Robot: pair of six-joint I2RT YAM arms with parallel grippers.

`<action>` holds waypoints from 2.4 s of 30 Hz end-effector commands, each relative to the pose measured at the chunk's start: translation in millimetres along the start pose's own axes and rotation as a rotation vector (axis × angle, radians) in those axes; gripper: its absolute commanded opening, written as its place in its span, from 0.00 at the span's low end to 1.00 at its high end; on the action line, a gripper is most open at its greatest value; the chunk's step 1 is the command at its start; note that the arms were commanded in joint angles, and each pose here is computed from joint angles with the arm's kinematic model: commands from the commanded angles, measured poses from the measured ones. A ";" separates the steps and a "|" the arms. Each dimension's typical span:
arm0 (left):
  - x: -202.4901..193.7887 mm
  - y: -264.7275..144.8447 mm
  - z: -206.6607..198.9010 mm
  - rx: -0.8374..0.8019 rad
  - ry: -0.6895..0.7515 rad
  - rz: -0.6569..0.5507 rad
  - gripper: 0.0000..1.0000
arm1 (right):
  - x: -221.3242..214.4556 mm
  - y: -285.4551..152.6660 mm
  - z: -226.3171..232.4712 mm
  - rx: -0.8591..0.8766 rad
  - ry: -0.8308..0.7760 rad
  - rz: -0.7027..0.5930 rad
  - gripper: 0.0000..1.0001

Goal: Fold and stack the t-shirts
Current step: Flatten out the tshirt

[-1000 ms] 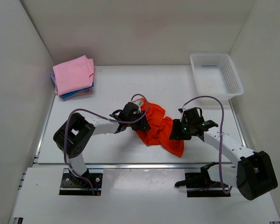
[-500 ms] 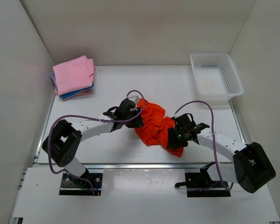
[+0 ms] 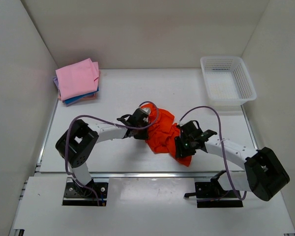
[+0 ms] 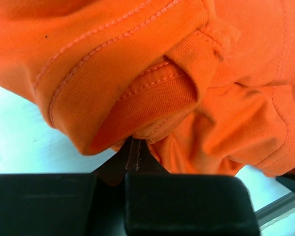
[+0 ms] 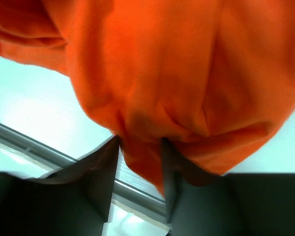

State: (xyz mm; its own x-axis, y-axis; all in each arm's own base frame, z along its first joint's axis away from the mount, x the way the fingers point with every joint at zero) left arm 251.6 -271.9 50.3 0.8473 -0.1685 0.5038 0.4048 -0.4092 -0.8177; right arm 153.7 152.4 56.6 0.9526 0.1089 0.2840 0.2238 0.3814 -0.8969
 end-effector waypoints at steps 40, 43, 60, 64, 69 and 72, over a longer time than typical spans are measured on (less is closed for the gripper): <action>36.6 -303.3 149.4 0.497 -0.198 -0.646 0.00 | 238.7 -277.9 -43.0 -0.006 0.170 -1.012 0.00; 28.3 -279.8 174.7 0.575 -0.205 -0.556 0.00 | 283.2 -243.9 -56.3 -0.064 0.150 -0.851 0.00; -1.7 -203.6 197.6 0.520 -0.226 -0.372 0.45 | 184.9 -111.7 -24.4 -0.084 0.136 -0.398 0.43; -5.8 -203.5 198.2 0.519 -0.226 -0.365 0.46 | 129.4 -53.1 -23.9 -0.071 0.168 -0.255 0.43; -8.0 -183.3 191.1 0.463 -0.225 -0.356 0.48 | 96.8 -9.3 -31.6 -0.122 0.180 -0.142 0.45; -8.7 -162.2 194.7 0.443 -0.247 -0.322 0.46 | 93.6 5.9 -32.2 -0.157 0.168 -0.103 0.46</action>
State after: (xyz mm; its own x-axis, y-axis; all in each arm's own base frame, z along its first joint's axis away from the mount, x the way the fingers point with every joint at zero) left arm 234.6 -19.4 134.4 0.6925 0.1172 0.7118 0.7102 0.0626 -0.7012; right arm 226.3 120.7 64.8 0.9699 -0.0731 0.2323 0.2430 0.2285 -0.9427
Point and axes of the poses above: each gripper's point midway between its finger pads, its own y axis out along the fingers, its own z axis along the line the jaws close on, x = y × z, the point moved 4 cm from there along -y, back along the fingers, and after that the axes turned 5 degrees about y, right-handed, at the moved point
